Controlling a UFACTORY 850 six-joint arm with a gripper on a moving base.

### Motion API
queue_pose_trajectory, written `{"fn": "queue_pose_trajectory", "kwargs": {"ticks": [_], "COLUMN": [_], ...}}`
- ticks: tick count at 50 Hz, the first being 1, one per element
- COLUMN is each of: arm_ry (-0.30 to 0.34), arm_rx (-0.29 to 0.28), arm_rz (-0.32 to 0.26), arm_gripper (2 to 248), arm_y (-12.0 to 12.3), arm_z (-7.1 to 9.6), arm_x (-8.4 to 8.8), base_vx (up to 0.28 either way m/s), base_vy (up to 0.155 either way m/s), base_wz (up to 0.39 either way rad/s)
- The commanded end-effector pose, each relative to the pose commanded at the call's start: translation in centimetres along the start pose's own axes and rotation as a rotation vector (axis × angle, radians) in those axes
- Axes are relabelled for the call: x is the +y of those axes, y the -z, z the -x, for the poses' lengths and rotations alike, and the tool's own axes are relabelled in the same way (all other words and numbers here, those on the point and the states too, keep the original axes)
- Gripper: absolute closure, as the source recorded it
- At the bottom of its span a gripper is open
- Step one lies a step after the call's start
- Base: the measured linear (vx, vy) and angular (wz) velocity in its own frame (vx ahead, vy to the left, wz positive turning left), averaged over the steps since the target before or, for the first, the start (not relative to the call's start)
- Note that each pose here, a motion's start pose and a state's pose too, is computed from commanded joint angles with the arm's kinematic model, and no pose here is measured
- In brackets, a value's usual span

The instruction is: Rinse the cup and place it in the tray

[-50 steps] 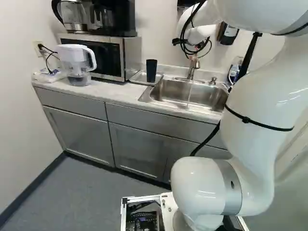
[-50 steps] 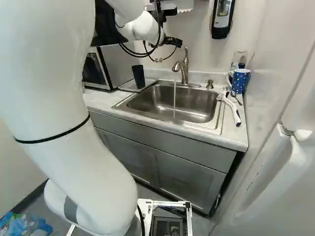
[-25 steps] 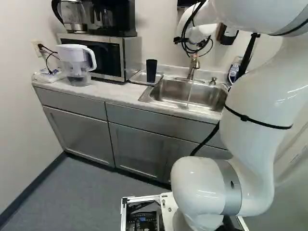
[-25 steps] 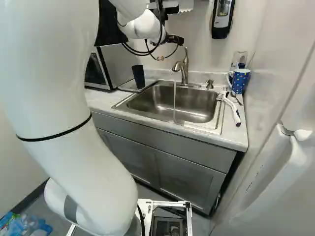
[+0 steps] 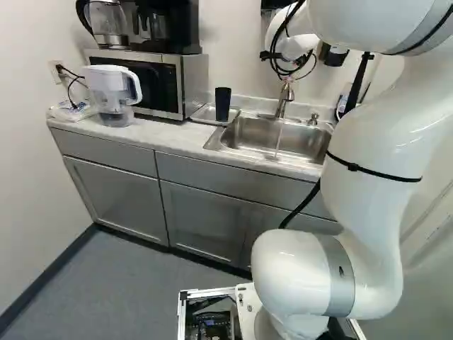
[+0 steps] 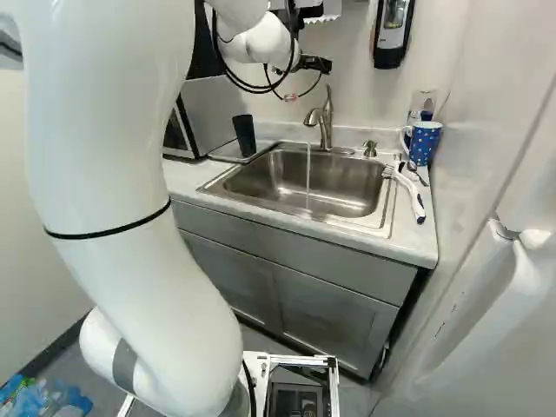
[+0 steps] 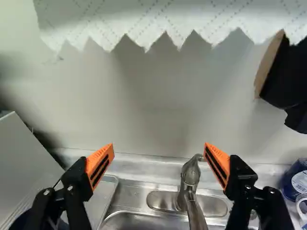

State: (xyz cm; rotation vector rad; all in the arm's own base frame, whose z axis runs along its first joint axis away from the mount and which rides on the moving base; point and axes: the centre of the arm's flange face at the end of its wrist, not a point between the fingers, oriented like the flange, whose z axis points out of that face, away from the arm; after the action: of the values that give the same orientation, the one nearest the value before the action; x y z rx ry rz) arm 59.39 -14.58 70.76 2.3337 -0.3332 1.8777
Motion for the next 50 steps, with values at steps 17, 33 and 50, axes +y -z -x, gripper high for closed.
{"fn": "queue_pose_trajectory", "kwargs": {"ticks": [17,33,50], "arm_ry": [-0.001,-0.001,0.000], "arm_rx": [0.004,0.004,-0.016], "arm_rz": [0.005,0.003,0.002], "arm_gripper": [3,3,3], "arm_y": [-1.5,-2.3,-2.6], "arm_z": [-0.2,-0.3,-0.2], "arm_x": [0.3,0.2,0.1], "base_vx": [0.000,0.000,0.000], "base_vy": [0.000,0.000,0.000], "base_wz": [0.000,0.000,0.000]}}
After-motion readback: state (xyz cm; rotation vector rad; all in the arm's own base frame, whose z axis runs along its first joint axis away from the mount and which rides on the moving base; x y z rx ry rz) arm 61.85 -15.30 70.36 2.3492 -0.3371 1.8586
